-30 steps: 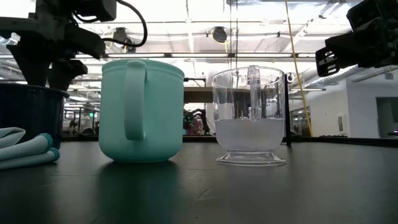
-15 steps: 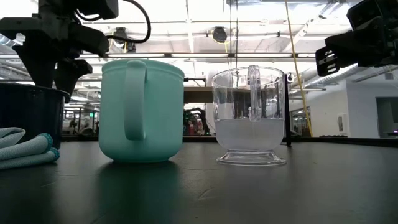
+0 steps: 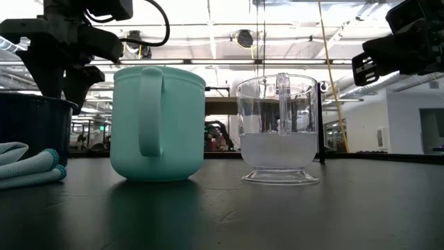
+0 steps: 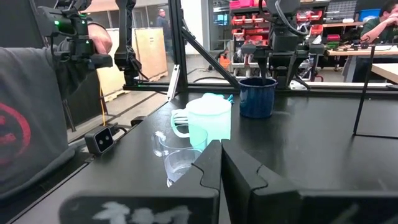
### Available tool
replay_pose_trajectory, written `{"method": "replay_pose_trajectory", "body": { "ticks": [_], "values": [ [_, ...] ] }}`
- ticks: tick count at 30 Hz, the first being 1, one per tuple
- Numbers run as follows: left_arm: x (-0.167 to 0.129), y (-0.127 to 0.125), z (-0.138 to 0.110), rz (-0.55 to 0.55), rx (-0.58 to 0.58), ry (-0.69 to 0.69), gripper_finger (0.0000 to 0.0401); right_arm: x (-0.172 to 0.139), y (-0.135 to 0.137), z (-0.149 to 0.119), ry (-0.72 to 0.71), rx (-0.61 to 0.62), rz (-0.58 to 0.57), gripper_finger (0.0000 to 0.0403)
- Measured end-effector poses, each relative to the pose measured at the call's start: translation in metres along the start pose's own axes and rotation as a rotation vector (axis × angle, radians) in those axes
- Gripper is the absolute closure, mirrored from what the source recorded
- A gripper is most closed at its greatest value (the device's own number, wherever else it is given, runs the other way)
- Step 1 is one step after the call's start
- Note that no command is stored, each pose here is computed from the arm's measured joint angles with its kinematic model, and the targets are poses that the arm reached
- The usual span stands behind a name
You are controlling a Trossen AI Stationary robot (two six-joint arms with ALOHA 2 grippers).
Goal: Stack small to large cups/mugs on shelf
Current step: Put the dark blue mug on the shelf
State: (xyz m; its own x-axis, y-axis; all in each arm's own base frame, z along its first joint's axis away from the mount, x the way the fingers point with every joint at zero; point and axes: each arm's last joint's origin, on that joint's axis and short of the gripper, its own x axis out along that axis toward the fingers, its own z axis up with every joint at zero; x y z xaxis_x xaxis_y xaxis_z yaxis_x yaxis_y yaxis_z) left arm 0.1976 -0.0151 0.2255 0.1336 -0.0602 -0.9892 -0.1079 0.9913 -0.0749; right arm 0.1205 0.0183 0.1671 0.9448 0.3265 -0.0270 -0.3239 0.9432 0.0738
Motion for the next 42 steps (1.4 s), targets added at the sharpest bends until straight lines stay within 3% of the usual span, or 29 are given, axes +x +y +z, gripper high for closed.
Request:
{"method": "replay_pose_trajectory", "body": {
  "ticks": [36, 42],
  "values": [
    [0.019, 0.004, -0.011, 0.035, 0.031, 0.050, 0.0129, 0.000, 0.000, 0.002, -0.022, -0.006, 0.001, 0.0403],
    [0.019, 0.004, -0.011, 0.035, 0.031, 0.050, 0.0184, 0.000, 0.000, 0.002, -0.022, -0.006, 0.001, 0.0403]
  ]
}}
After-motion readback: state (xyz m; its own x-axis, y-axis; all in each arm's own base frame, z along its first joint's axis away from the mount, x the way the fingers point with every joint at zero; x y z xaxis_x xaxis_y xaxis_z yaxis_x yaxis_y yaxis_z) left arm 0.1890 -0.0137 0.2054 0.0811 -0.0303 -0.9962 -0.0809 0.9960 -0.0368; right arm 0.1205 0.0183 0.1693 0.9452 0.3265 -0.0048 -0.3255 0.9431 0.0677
